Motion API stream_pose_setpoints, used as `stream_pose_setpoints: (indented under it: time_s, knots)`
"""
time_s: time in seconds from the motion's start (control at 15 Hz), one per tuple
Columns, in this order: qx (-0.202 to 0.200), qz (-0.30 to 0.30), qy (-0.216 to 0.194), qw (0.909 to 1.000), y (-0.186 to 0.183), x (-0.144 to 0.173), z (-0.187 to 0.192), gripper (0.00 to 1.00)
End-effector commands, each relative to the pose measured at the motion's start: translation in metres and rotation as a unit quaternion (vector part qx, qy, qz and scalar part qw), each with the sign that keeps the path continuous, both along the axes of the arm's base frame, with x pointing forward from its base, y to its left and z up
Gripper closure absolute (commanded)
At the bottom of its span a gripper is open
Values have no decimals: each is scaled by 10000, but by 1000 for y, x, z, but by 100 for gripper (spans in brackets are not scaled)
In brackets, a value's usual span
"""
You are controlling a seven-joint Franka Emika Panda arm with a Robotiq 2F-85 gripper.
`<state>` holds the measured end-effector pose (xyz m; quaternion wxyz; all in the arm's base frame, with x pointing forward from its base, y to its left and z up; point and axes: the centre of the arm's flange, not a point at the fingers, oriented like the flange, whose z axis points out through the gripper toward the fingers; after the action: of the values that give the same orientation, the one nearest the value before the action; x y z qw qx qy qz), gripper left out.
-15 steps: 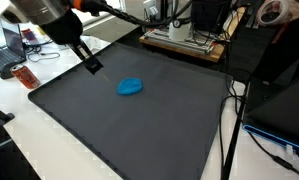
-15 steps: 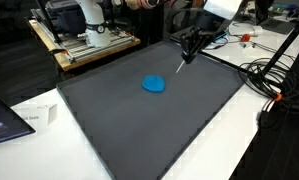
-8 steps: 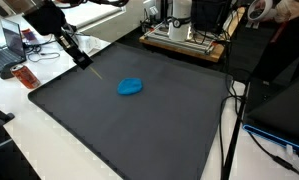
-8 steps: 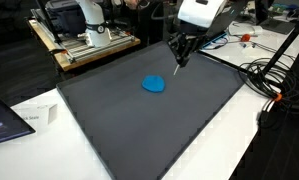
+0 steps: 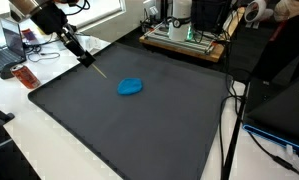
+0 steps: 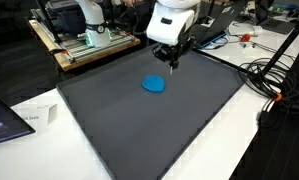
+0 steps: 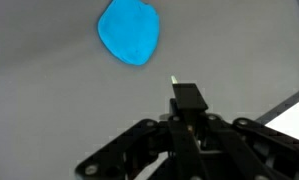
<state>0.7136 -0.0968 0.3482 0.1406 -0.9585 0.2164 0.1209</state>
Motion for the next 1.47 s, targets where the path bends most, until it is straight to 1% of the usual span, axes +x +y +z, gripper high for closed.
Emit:
stream_pose_setpoints:
  time_s: [0.0, 0.27, 0.6, 0.8, 1.0, 1.4]
  knots:
    - [241, -82, 190, 9995, -1, -36, -6, 97]
    - [236, -225, 419, 9986, -5, -49, -18, 97]
    - [480, -419, 540, 9965, -19, -72, -34, 97]
    - [777, -626, 328, 9945, -36, -87, -34, 97]
    - [983, -873, 48, 9913, -55, -103, -32, 97]
    - [1250, -1118, -476, 9847, -82, -133, -35, 97]
